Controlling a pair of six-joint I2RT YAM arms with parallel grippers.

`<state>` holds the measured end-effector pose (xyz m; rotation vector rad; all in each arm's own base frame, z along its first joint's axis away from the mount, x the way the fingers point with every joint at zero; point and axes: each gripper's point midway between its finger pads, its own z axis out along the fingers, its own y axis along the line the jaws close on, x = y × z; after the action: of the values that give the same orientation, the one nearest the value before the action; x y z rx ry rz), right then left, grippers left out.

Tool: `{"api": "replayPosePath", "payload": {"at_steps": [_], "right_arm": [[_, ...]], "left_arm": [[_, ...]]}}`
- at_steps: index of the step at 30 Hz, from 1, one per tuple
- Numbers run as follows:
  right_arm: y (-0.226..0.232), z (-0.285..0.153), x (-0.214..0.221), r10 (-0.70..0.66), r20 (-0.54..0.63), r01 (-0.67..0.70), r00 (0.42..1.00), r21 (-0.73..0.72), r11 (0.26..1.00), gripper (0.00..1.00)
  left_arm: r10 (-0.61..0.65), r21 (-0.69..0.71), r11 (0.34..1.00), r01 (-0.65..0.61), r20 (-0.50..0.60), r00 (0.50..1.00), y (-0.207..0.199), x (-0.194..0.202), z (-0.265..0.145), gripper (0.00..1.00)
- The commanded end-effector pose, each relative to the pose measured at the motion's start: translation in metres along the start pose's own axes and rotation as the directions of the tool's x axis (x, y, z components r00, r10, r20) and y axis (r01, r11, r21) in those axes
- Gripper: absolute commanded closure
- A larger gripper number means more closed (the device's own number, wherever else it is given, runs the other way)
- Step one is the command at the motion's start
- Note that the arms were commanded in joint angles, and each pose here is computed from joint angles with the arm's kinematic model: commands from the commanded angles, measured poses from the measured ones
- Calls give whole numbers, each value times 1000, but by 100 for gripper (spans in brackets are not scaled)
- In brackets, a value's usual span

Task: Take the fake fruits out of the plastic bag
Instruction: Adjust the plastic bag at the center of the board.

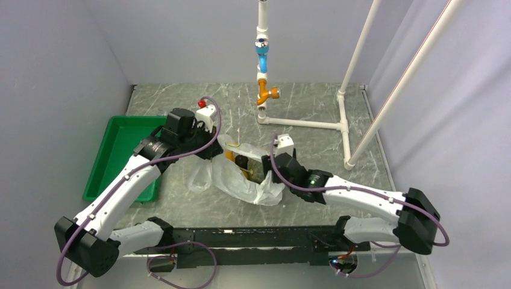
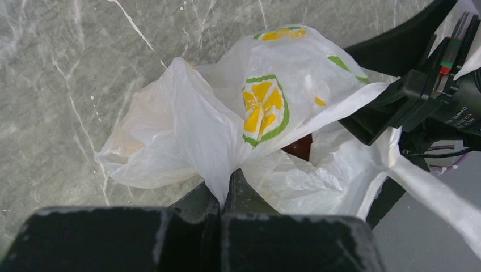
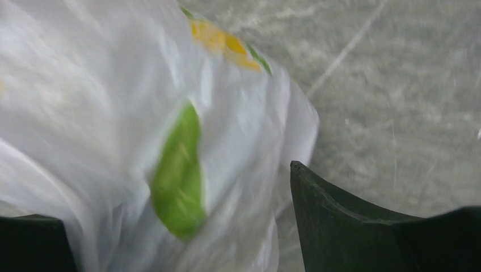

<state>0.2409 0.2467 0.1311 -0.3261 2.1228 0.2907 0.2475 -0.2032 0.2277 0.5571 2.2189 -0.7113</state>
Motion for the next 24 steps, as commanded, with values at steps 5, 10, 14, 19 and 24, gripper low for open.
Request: {"api": "replayPosePath", "payload": {"at_steps": [5, 10, 14, 19, 24], "right_arm": [[-39, -26, 52, 210, -17, -210, 977, 29, 977, 57], [-49, -24, 31, 365, 53, -363, 930, -39, 931, 100], [-73, -17, -24, 408, 125, -398, 904, -102, 912, 100], [-101, -28, -116, 333, 248, -326, 910, -70, 943, 100], [-80, -34, -119, 256, 232, -219, 938, -173, 960, 100]], "left_arm": [[-7, -51, 999, 15, 169, 986, 4, -25, -16, 100], [-63, -37, 997, 72, 192, 979, 5, -37, -6, 100], [-109, -41, 992, 122, 234, 966, 12, -72, 6, 100], [-69, -30, 996, 78, 248, 966, 13, -145, 7, 100], [12, -69, 998, -3, 123, 992, 28, -142, 23, 100]]}}
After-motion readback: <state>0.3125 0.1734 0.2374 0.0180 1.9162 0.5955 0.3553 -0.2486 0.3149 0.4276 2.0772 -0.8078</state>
